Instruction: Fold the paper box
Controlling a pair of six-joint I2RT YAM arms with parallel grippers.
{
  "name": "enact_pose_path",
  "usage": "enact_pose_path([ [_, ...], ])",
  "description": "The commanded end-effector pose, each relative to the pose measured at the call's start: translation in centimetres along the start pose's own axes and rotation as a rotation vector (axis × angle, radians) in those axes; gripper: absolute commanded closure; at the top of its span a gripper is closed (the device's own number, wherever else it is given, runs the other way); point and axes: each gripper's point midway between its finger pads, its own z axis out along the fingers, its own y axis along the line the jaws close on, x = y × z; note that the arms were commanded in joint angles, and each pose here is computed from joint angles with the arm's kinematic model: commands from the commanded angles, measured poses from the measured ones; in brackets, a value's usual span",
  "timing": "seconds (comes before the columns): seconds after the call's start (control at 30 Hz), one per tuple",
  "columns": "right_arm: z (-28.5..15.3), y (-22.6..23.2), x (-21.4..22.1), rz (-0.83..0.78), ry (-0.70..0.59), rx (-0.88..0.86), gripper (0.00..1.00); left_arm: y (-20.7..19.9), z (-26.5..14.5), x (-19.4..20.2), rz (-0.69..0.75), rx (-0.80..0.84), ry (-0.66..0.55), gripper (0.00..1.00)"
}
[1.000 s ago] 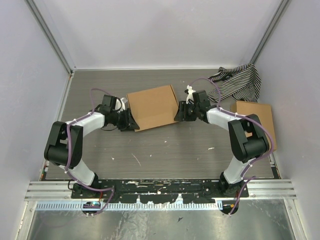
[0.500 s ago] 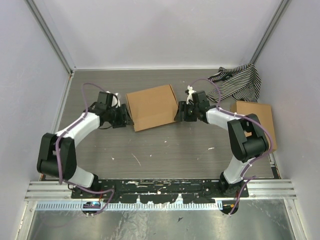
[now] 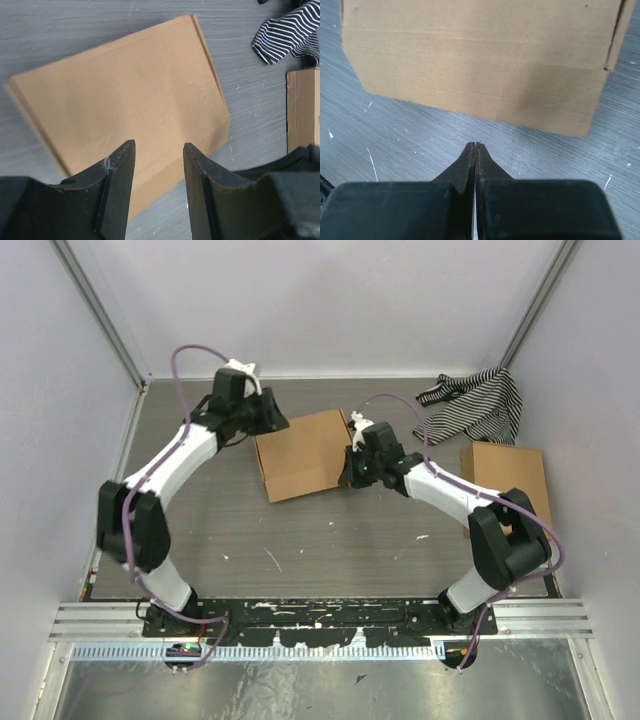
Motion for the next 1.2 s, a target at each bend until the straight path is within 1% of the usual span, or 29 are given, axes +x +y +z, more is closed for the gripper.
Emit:
enact_pose_path([
  [0.0, 0.8, -0.7, -0.9, 0.002, -0.003, 0.067, 0.99, -2.0, 5.6, 0.1, 0.047, 0.045, 0.051, 0.50],
  [0.07, 1.3, -1.1, -0.3, 0.010, 0.017, 0.078, 0.99, -2.6, 7.8, 0.6, 0.062, 0.053, 0.077, 0.50],
  [0.17, 2.3, -1.6, 0.6, 0.013, 0.046, 0.091, 0.99, -3.5, 10.0, 2.2, 0.092, 0.063, 0.119, 0.49],
  [0.37, 4.5, -2.3, 0.9, 0.020, 0.038, 0.110, 0.99, -3.5, 12.1, 5.4, 0.105, 0.062, 0.207, 0.50],
  [0.5, 6.1, -2.9, -0.3, 0.042, -0.024, 0.134, 0.99, -3.5, 12.8, 8.1, 0.088, 0.091, 0.337, 0.51],
  [0.57, 7.0, -3.1, -1.0, 0.052, -0.065, 0.139, 0.99, -3.4, 13.0, 9.1, 0.082, 0.098, 0.375, 0.52],
  [0.7, 8.5, -2.8, -2.9, 0.065, -0.162, 0.119, 0.99, -3.3, 13.2, 10.8, 0.071, 0.117, 0.419, 0.55],
  [0.83, 9.5, -1.3, -4.5, 0.062, -0.220, 0.059, 0.98, -3.5, 13.4, 12.5, 0.071, 0.141, 0.474, 0.57],
  [1.0, 9.9, 0.1, -5.4, 0.051, -0.292, 0.030, 0.98, -4.1, 13.8, 14.4, 0.060, 0.176, 0.528, 0.58],
  [1.17, 9.0, 1.2, -5.4, 0.028, -0.335, 0.015, 0.99, -4.4, 13.8, 15.1, 0.048, 0.208, 0.543, 0.59],
])
